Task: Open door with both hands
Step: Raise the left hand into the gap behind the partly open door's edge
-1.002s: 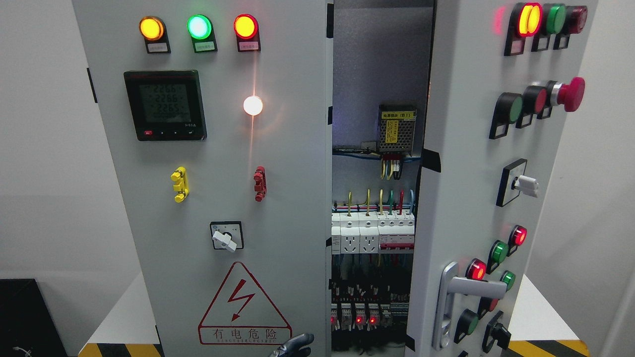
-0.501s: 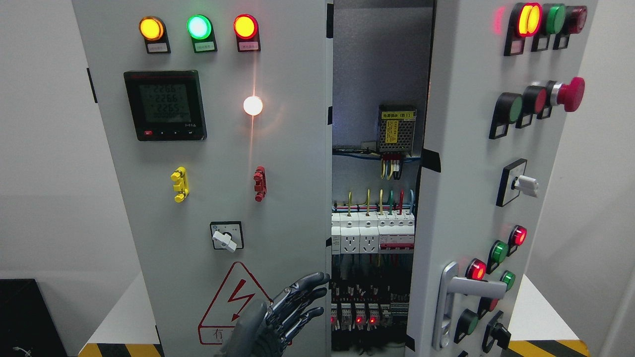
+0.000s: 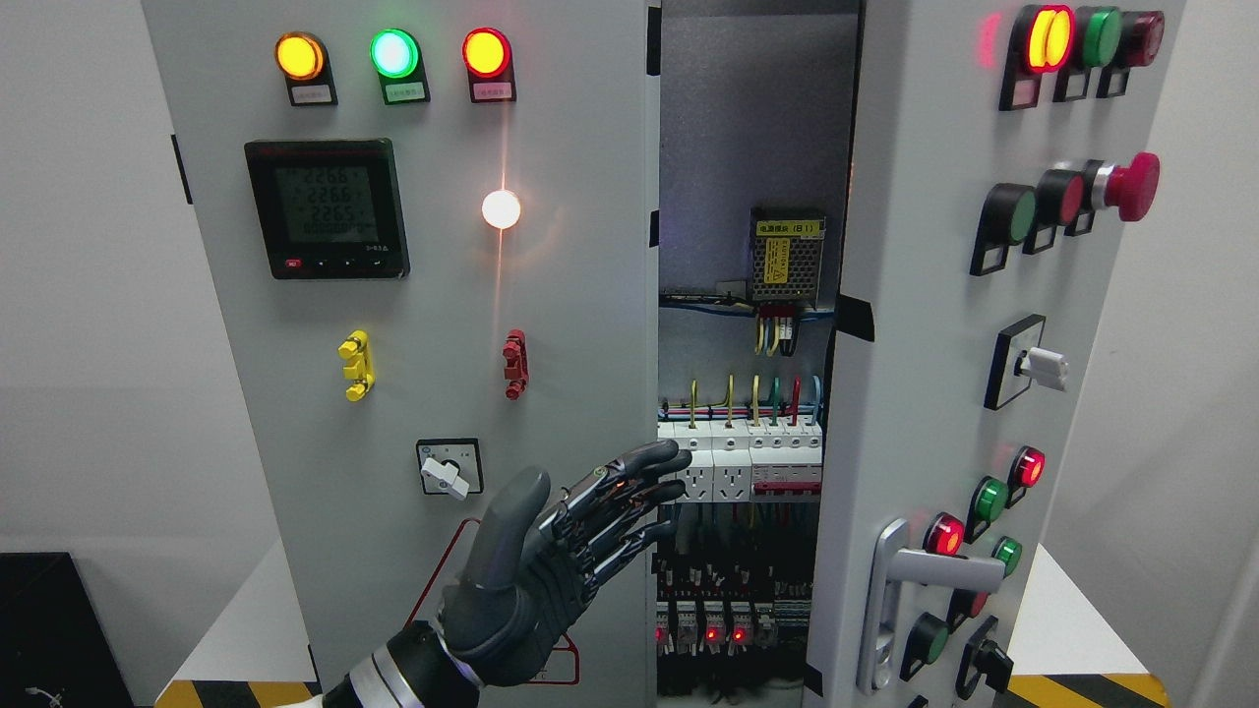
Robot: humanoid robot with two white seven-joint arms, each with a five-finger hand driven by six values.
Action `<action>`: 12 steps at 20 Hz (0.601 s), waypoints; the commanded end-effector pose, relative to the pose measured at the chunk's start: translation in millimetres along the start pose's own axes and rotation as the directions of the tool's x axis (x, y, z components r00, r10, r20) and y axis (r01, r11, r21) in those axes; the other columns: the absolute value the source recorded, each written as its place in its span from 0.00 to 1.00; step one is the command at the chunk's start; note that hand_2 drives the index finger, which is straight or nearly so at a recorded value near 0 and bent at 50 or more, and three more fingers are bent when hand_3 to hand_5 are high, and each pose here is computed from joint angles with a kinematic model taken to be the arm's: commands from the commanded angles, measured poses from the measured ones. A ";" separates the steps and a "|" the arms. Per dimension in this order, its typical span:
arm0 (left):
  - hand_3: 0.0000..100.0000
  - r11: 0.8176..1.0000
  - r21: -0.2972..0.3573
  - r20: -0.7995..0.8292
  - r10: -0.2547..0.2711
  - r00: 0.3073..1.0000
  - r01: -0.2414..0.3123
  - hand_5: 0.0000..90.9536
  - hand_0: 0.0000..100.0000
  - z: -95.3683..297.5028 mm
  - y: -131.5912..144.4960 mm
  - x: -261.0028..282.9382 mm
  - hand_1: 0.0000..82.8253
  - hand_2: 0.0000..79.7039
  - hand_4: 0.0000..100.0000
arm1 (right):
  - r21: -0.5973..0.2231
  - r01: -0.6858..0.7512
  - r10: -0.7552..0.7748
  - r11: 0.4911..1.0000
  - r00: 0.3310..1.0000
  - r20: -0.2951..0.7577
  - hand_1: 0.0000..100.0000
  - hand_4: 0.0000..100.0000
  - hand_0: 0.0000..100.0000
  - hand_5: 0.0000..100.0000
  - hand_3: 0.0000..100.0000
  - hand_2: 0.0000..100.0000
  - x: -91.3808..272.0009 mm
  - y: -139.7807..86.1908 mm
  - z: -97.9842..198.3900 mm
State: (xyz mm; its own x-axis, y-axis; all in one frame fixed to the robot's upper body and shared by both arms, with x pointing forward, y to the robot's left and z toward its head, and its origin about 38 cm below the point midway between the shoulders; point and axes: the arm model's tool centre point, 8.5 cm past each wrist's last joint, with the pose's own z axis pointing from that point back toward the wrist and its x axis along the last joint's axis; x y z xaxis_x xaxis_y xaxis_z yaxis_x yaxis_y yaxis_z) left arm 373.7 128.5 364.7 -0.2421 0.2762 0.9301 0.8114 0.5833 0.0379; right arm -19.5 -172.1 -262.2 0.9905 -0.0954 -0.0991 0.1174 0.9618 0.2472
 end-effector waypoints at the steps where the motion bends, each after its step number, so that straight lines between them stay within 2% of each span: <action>1: 0.00 0.999 -0.040 0.027 0.030 0.999 -0.029 0.00 0.00 -24.6 6.2 39.5 0.00 0.00 0.00 | 0.000 0.000 0.000 1.000 1.000 0.001 0.00 0.00 0.19 0.00 0.00 0.00 0.0 0.0 0.0; 3: 0.00 0.998 -0.061 0.015 0.030 0.999 -0.029 0.00 0.00 -31.0 3.2 49.1 0.00 0.00 0.00 | 0.000 0.000 0.000 1.000 1.000 0.001 0.00 0.00 0.19 0.00 0.00 0.00 0.0 0.0 0.0; 7: 0.00 0.990 -0.113 -0.005 0.083 0.997 -0.083 0.00 0.00 -42.8 -6.0 66.2 0.00 0.00 0.00 | 0.000 0.000 0.000 1.000 1.000 0.001 0.00 0.00 0.19 0.00 0.00 0.00 0.0 0.0 0.0; 12: 0.00 0.982 -0.168 -0.003 0.090 0.996 -0.089 0.00 0.00 -56.4 -22.6 69.4 0.00 0.00 0.00 | 0.000 0.000 0.000 1.000 1.000 -0.001 0.00 0.00 0.19 0.00 0.00 0.00 -0.2 0.0 0.0</action>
State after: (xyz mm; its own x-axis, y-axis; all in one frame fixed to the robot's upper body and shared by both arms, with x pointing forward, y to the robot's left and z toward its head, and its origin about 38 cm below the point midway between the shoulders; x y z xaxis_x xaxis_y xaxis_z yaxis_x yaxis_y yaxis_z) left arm 373.5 110.9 435.4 -0.1955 0.3111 0.9300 0.8768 0.4803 0.0236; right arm -19.5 -172.1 -262.2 0.9905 -0.0954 -0.0991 0.1174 0.9618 0.2472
